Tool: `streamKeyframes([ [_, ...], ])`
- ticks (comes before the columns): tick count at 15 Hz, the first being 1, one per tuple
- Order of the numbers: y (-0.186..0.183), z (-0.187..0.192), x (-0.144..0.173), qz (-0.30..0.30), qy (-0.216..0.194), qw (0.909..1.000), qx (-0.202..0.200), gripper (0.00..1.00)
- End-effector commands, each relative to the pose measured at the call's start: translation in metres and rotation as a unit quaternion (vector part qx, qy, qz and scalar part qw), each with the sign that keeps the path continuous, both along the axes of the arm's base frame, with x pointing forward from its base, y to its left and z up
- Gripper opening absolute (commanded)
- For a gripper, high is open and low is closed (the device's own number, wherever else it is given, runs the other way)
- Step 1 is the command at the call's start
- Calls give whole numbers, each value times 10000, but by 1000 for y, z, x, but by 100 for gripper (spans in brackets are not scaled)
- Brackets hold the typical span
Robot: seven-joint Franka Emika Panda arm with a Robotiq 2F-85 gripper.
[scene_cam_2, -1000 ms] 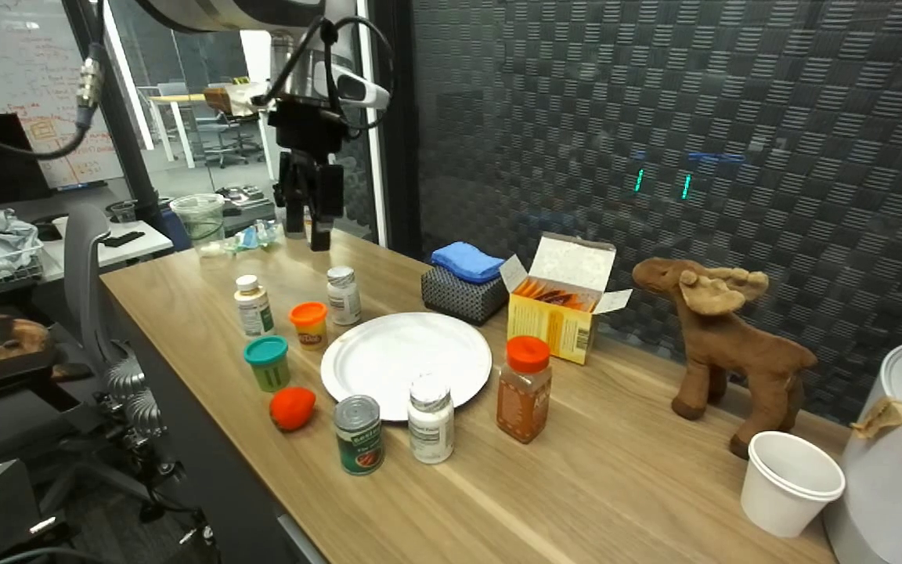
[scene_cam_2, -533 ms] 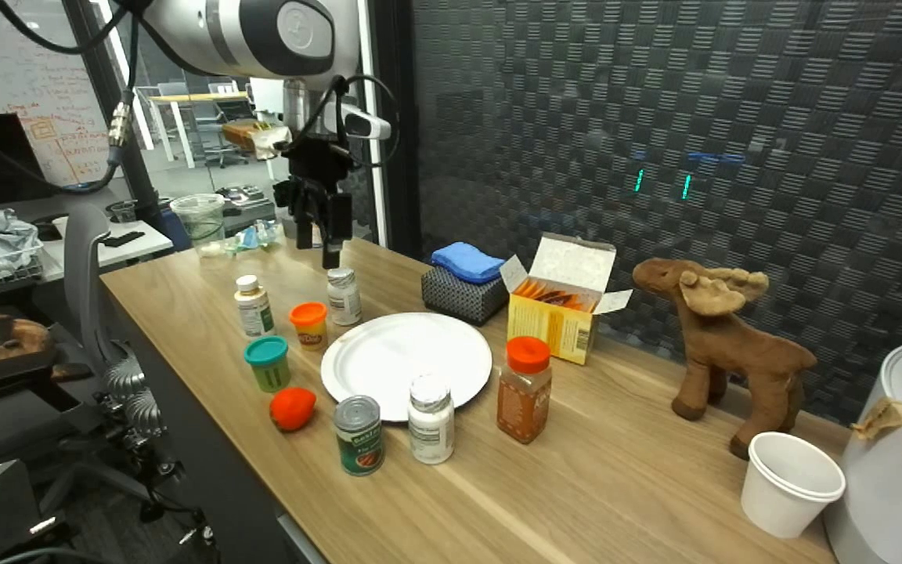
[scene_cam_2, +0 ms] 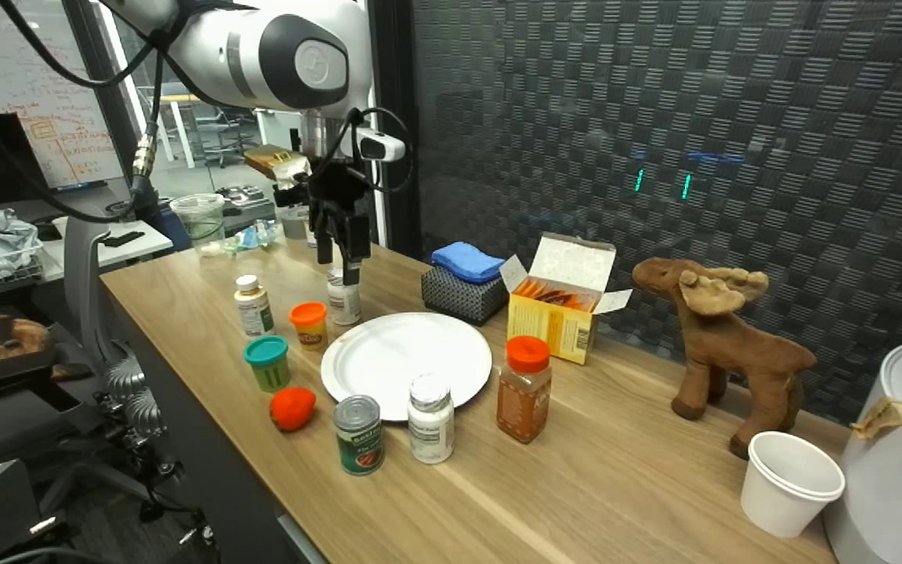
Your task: Put the objects surrounding the white plate on to the plate.
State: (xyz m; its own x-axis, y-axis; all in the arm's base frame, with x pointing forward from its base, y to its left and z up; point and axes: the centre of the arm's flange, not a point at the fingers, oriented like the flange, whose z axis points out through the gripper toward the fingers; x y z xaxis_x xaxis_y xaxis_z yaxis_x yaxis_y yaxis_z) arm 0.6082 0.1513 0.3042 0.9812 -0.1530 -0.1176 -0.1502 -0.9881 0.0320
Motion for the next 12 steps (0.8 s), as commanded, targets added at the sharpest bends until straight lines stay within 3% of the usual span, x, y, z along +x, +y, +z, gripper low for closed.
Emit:
streamKeyframes([
  [1, 7, -5, 12, -28, -74, 10000, -32, 100],
  [3, 10, -11, 12, 15, -2, 10000, -31, 100],
  [5, 13, -18, 12, 44, 43, 10000, -66, 75],
  [12, 23, 1, 3, 139, -177, 9995, -209, 23],
])
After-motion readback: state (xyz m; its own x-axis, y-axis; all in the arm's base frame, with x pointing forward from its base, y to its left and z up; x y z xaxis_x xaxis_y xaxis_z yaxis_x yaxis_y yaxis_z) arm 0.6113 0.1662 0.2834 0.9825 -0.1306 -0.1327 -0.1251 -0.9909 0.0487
